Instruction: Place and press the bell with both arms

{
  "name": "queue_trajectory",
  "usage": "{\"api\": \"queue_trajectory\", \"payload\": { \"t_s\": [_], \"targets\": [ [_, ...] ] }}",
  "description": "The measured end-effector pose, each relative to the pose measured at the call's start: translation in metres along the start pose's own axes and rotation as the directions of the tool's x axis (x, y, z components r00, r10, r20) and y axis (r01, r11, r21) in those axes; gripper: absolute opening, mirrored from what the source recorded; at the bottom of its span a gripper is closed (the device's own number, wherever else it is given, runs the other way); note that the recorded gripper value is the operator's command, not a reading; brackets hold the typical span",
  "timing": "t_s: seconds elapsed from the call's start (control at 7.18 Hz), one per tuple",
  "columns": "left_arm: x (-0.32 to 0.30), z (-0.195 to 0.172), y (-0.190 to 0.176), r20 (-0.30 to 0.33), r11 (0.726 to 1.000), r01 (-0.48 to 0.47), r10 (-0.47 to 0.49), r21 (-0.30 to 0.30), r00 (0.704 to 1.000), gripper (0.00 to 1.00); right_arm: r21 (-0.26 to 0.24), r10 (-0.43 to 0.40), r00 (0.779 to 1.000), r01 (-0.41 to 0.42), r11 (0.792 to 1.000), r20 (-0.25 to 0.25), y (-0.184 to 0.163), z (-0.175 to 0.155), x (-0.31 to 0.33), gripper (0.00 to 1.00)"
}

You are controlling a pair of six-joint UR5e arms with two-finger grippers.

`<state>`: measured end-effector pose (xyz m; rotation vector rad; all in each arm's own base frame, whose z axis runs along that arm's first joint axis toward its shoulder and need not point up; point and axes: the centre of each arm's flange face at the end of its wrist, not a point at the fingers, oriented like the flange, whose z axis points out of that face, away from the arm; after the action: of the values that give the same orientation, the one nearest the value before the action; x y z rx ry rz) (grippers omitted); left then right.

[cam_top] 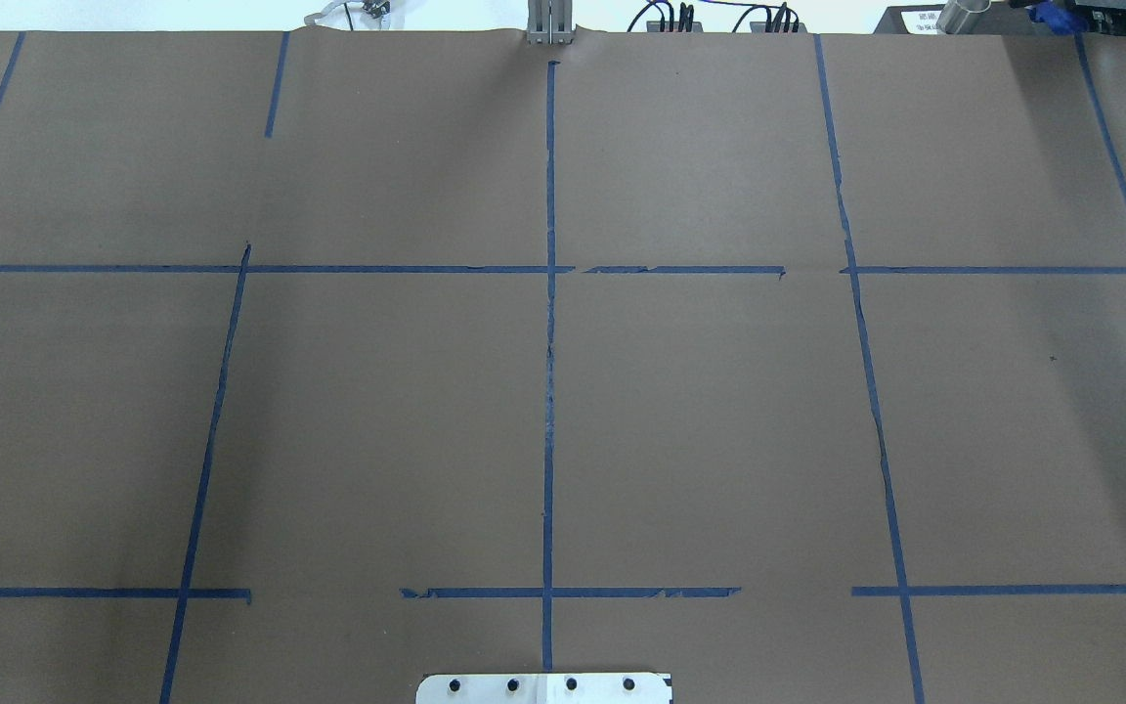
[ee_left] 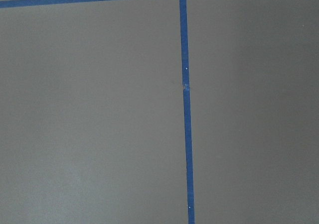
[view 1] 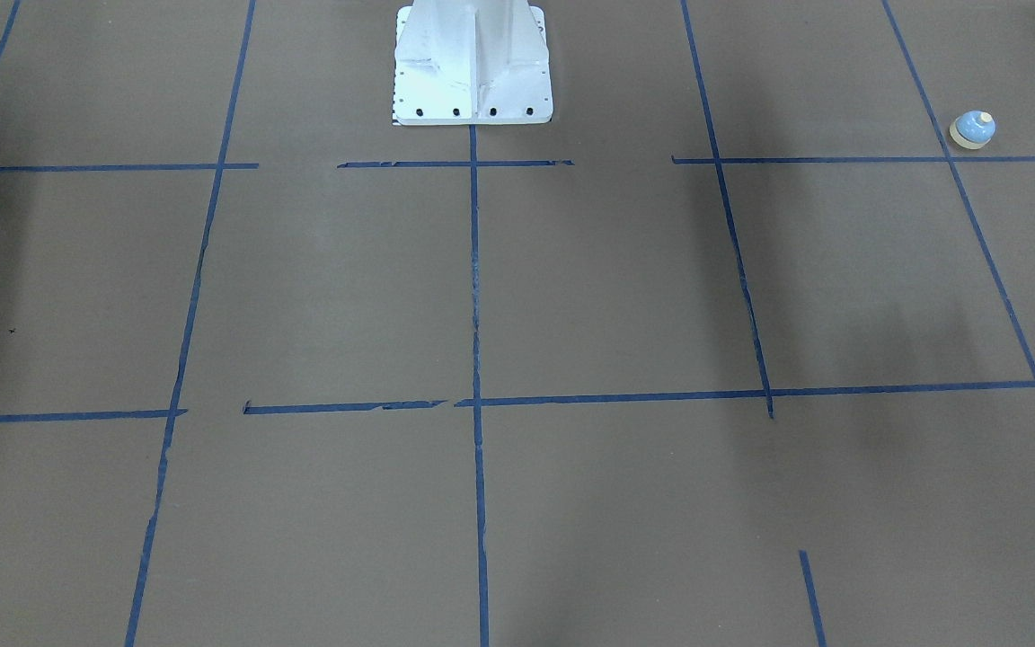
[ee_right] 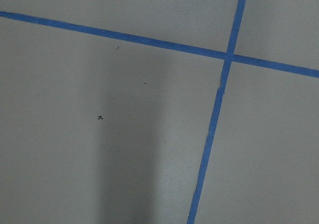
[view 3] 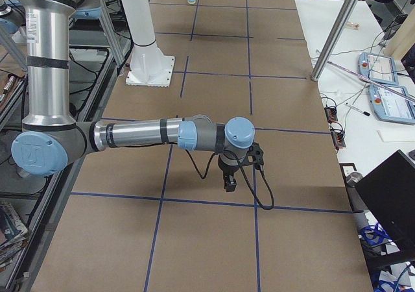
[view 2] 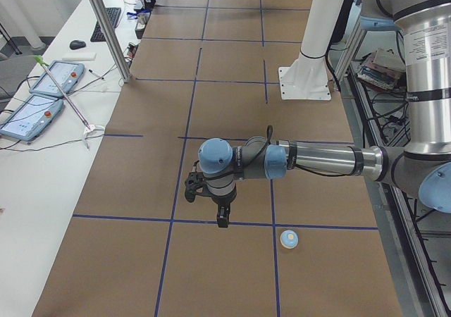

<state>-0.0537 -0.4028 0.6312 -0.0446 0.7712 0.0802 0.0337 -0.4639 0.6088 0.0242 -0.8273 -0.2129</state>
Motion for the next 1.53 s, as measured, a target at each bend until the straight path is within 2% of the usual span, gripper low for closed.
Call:
{"api": "queue_trajectory", "payload": {
  "t_s": [1.11, 1.53],
  "targets": [
    [0.004, -0.003, 0.003, 0.003, 1.000, -0.017, 0.017, 0.011, 1.000, 1.00, 0.002, 0.000, 1.000, 0.000, 1.000, 0.002, 0.010, -0.001, -0.003, 1.00],
    [0.019, -0.018, 0.003, 0.007, 0.998, -0.048, 0.048, 0.040, 0.999, 1.00, 0.003, 0.003, 1.000, -0.003, 1.000, 0.012, 0.011, 0.000, -0.003, 1.00]
  ]
}}
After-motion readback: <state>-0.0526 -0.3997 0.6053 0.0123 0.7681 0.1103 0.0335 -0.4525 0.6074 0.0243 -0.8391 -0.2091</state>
